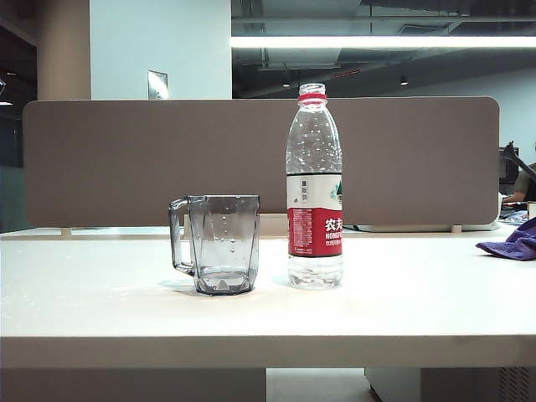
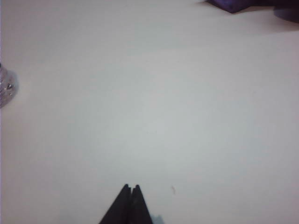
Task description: Pick up the mineral water bottle on the table and pour a little water into the mug.
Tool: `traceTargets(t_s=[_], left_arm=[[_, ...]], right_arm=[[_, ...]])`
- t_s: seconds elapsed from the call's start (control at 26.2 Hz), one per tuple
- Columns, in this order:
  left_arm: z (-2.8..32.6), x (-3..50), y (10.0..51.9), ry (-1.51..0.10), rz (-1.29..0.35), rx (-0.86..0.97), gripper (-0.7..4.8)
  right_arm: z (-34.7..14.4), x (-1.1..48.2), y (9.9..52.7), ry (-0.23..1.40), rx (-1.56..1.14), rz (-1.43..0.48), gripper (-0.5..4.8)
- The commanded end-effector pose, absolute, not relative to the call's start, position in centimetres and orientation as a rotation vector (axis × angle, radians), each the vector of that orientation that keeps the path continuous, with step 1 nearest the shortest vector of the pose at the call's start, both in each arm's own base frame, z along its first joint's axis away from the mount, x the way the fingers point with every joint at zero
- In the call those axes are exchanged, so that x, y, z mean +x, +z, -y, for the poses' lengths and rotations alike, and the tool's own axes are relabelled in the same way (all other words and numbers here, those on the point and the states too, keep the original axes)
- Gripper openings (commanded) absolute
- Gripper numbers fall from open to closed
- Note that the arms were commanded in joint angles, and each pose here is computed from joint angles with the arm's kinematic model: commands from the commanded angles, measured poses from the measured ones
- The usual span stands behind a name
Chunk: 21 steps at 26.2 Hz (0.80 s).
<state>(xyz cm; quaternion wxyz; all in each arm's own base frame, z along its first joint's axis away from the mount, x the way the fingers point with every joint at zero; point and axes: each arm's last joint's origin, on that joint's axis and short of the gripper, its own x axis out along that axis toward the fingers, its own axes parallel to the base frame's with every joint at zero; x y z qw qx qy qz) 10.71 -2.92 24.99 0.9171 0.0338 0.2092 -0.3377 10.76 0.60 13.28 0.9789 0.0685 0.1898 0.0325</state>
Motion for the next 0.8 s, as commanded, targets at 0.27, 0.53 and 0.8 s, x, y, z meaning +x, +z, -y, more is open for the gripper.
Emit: traceTargets(t_s=[0.27, 0.53, 0.8], left_arm=[[2.9, 10.8, 25.1, -0.695, -0.418, 0.068, -0.05], [2.9, 10.8, 25.1, -0.696, -0.418, 0.068, -0.05], [2.9, 10.8, 25.1, -0.696, -0.418, 0.068, -0.05]], right_arm=[[-0.5, 10.2, 13.5, 0.083, 0.141, -0.328, -0.01], [-0.5, 10.0, 13.9, 0.103, -0.027, -0.270, -0.01], [-0.5, 9.6, 14.7, 0.099, -0.001, -0.174, -0.01]])
